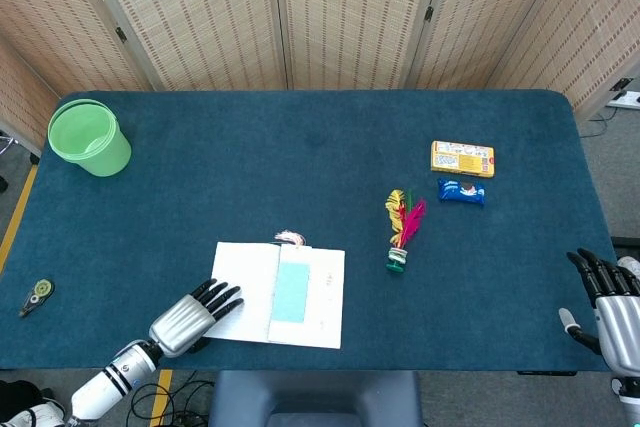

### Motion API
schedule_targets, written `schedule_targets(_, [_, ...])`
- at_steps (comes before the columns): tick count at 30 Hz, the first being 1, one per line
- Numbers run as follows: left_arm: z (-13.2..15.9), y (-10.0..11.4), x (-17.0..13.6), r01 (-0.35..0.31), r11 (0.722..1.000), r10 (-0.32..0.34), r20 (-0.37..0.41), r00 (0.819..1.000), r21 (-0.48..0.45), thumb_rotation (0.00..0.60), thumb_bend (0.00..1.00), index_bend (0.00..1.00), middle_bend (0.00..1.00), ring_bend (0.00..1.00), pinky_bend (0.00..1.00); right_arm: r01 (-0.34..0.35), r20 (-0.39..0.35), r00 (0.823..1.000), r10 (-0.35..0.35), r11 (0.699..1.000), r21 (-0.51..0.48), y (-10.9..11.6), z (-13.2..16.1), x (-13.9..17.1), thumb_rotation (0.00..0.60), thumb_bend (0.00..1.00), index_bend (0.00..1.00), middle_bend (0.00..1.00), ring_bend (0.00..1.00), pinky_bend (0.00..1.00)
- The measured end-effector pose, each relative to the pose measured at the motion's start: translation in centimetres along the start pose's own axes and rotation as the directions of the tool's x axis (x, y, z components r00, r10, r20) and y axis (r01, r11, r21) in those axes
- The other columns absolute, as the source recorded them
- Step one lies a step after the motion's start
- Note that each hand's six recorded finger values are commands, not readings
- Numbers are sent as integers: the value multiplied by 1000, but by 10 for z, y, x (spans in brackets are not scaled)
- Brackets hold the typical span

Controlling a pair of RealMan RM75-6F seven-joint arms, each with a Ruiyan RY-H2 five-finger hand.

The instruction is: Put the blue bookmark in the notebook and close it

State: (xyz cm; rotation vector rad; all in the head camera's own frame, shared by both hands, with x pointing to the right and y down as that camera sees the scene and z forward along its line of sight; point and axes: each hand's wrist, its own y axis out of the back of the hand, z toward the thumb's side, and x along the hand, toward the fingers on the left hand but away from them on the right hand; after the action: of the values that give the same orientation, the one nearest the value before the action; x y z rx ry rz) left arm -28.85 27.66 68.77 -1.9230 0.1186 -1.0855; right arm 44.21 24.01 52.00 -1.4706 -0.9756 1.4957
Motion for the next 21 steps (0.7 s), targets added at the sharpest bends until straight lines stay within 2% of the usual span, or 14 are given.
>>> schedule_targets(7, [-3,-2,11,-23,1000,23,-13,1000,-2,600,315,0,0,0,112,-1,7,1000,1,1000,1,0,-2,1,600,205,137,132,201,217])
schedule_targets(12, [-6,-1,18,-57,998,56,-28,998,-35,600,315,0,0,0,112,0,13,1000,0,1000,1,0,-4,2,600,204,137,132,201,217])
schedule_targets(17, [-6,7,28,-149,986,147,-32,989,-73,600,315,0,0,0,112,2,15,1000,-2,1000,0,1,-4,2,600,205,137,132,201,217])
schedule_targets(21, [-4,21,39,-243,965,242,-26,970,-99,600,314,0,0,0,112,6,15,1000,-6,1000,0,2,-5,3,600,204,137,132,201,217])
